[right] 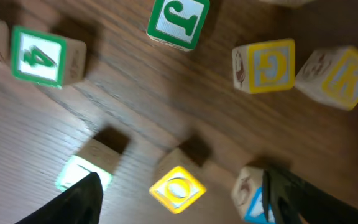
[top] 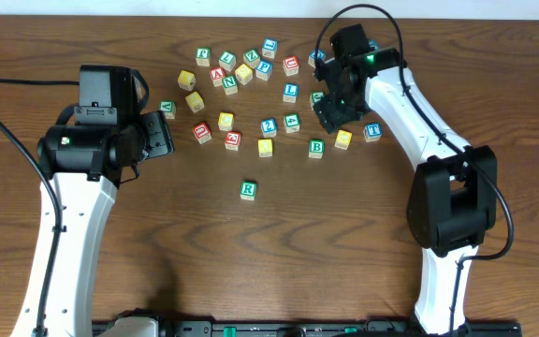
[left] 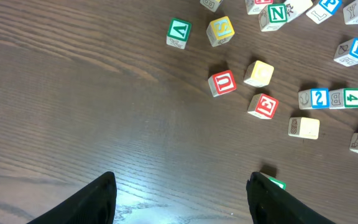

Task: Spell out ROBOT
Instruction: 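Retract the left arm and move the right gripper over the blocks, then grasp the blue O block with the right gripper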

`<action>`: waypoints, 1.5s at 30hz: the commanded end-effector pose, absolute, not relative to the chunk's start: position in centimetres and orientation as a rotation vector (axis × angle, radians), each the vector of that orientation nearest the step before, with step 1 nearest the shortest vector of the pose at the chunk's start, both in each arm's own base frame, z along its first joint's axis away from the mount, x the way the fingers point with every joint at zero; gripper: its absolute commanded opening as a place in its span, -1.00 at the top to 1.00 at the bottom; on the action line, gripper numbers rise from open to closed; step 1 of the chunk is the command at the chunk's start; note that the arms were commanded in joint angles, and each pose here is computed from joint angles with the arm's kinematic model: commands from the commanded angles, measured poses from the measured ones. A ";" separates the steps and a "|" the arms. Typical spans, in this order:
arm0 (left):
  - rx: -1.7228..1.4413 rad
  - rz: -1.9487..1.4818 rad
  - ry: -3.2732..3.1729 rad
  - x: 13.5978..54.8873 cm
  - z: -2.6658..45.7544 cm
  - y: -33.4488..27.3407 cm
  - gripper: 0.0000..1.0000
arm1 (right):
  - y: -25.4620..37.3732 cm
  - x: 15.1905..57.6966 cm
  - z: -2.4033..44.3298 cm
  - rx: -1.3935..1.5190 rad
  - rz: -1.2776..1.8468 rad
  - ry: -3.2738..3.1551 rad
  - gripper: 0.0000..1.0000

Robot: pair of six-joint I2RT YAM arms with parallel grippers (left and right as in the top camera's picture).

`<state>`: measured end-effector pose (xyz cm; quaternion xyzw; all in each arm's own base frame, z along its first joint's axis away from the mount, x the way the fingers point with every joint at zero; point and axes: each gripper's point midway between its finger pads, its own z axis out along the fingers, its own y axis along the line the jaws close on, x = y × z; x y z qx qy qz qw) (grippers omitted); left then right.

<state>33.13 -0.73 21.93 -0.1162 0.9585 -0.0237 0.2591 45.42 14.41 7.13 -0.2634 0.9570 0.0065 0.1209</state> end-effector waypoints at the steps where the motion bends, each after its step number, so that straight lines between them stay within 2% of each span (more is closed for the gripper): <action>1: -0.309 -0.052 2.575 33.4 22.8 -0.4 -0.33 | 13.6 45.2 6.0 -1.017 -0.017 2.733 -0.53; 9: -0.309 -0.052 2.575 33.4 22.8 -0.4 -0.33 | 13.2 43.5 3.7 -1.081 -0.009 2.770 -0.44; 13: -0.309 -0.052 2.575 33.4 22.8 -0.4 -0.32 | 13.0 43.0 2.6 -1.085 -0.009 2.782 -0.46; 29: -0.309 -0.052 2.575 33.4 22.8 -0.4 -0.32 | 13.2 42.8 0.8 -1.073 0.022 2.765 -0.29; 34: -0.309 -0.052 2.575 33.4 22.8 -0.4 -0.33 | 12.8 42.2 0.2 -1.078 0.012 2.786 -0.03; 41: -0.309 -0.052 2.575 33.4 22.8 -0.4 -0.33 | 12.6 42.8 0.3 -1.056 -0.019 2.774 0.15; 45: -0.309 -0.052 2.575 33.4 22.8 -0.4 -0.32 | 12.3 43.9 0.8 -0.902 -0.057 2.789 0.27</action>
